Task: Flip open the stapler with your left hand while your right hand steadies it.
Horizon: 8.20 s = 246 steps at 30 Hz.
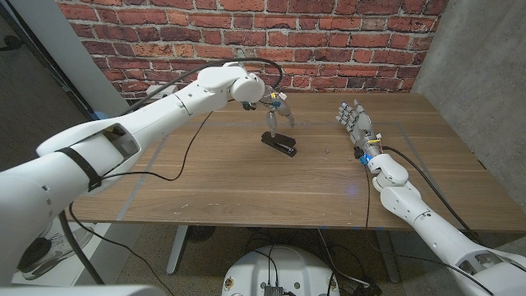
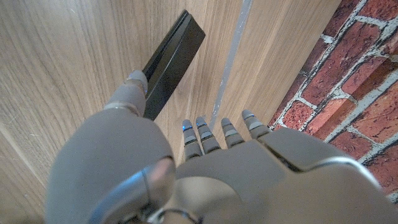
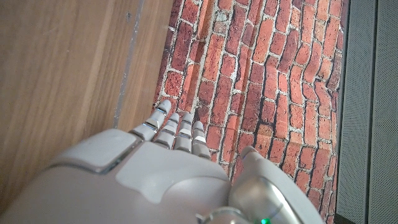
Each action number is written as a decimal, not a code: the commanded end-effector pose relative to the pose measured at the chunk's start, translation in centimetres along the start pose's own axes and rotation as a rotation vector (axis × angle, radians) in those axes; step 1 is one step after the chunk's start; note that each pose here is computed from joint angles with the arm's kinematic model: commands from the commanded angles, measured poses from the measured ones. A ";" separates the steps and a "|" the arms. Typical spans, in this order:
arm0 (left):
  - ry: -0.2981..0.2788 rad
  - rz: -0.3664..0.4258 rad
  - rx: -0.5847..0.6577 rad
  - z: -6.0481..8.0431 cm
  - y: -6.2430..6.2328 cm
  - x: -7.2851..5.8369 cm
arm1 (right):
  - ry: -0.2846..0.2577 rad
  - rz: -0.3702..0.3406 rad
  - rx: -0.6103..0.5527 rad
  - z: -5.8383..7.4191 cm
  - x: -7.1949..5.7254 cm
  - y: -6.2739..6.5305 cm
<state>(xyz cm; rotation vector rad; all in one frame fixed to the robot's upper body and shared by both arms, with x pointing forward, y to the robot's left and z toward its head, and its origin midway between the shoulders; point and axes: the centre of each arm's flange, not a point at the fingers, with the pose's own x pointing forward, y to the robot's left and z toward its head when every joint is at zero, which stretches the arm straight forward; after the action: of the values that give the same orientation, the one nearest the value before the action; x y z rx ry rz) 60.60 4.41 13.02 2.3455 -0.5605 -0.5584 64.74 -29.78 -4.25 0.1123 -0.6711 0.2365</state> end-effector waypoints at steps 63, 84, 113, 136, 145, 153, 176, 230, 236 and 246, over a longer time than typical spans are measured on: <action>0.040 0.226 0.225 4.2 -5.4 2.6 | 0.003 -0.021 -0.010 0.1 -0.5 -0.5; 0.065 0.346 0.198 3.9 -7.3 3.2 | -0.002 -0.024 -0.015 0.5 0.4 -0.5; 0.306 0.711 -0.168 1.8 -8.3 -1.0 | 0.004 -0.013 -0.039 1.0 -0.5 0.1; 0.374 0.866 -0.692 -0.5 -10.1 -3.2 | 0.022 -0.010 -0.121 2.1 -1.4 0.7; 0.311 0.840 -0.961 -1.6 -10.8 -2.8 | 0.027 -0.008 -0.157 2.4 -1.5 0.8; 0.213 0.761 -1.138 -2.8 -10.8 -2.1 | 0.026 0.006 -0.191 2.7 -1.3 0.9; 0.008 0.487 -1.083 -5.5 -3.4 -1.3 | -0.011 0.037 -0.371 4.5 -0.9 1.8; -0.196 0.413 -1.031 -3.6 3.3 1.3 | -0.164 -0.007 -0.849 9.9 -2.5 5.6; -0.202 0.422 -1.025 -3.2 3.6 1.5 | -0.151 -0.005 -0.858 9.8 -2.5 5.7; -0.223 0.443 -1.019 -2.7 4.2 1.4 | -0.116 0.028 -0.866 9.6 -2.2 5.7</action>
<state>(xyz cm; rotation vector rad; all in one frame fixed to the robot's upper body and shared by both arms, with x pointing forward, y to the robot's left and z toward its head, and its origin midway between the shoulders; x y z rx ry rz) 62.82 3.07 17.22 1.1732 -0.6144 -0.6597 56.41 -27.04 1.39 -0.6821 -0.8478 -0.0824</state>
